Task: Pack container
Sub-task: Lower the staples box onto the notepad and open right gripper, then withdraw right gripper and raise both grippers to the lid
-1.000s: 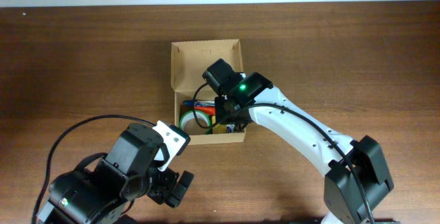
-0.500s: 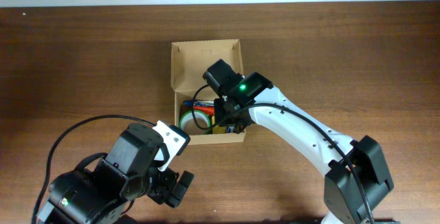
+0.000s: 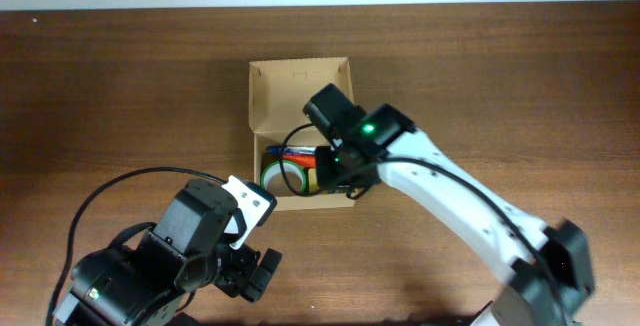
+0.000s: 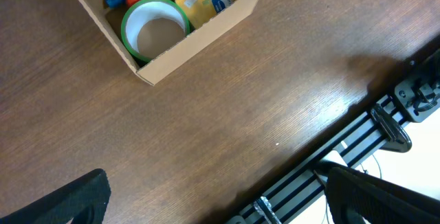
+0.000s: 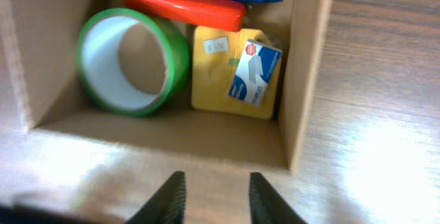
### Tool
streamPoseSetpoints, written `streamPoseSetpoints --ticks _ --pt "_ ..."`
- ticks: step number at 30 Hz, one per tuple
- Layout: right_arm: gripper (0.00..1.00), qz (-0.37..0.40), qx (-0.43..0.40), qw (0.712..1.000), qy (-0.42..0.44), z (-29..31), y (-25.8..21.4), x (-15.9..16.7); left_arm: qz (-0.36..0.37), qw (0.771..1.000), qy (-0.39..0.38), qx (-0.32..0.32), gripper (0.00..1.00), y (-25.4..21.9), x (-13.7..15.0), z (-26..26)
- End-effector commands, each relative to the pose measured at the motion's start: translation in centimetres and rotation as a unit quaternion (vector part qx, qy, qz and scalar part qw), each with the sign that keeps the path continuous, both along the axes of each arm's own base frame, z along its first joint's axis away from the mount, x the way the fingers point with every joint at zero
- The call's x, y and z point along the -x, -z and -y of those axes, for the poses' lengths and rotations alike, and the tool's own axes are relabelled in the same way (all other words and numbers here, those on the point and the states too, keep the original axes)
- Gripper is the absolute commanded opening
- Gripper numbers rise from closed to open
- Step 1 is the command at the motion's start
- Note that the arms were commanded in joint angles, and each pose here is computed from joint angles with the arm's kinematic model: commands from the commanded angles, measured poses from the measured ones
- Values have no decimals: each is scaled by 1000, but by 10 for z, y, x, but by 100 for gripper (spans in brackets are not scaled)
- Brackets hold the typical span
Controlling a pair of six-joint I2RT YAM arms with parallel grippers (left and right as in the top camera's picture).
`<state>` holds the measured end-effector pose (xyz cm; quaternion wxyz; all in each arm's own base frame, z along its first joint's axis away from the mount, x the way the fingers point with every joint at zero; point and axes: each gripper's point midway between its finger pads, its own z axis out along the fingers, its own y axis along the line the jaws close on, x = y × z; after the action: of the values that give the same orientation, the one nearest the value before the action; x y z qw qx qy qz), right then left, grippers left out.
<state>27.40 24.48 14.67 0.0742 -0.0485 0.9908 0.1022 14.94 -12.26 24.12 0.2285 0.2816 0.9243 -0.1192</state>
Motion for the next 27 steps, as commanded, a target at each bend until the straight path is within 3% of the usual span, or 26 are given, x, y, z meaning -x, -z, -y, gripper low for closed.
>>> streamPoseSetpoints --ticks 1,4,19,20,21,22,27 --pt "24 38 -24 998 -32 1 -36 5 5 1000 1 12 100 -6 0 2" --pt "4 45 -23 997 -50 5 -44 11 19 1000 -1 18 100 -10 -6 5" --pt "4 48 -4 997 -68 28 -46 6 78 996 -5 52 100 -30 -29 19" --pt "4 48 -4 997 -67 31 -46 4 88 995 -12 46 96 -31 -33 16" --pt "4 48 -5 997 -65 34 -46 1 97 994 -22 37 81 -32 -37 12" --pt "4 46 -6 997 -58 38 -46 -1 107 993 -32 26 72 -32 -41 8" --pt "4 44 -18 998 -49 55 -47 -14 121 987 -105 12 63 -33 -66 -11"
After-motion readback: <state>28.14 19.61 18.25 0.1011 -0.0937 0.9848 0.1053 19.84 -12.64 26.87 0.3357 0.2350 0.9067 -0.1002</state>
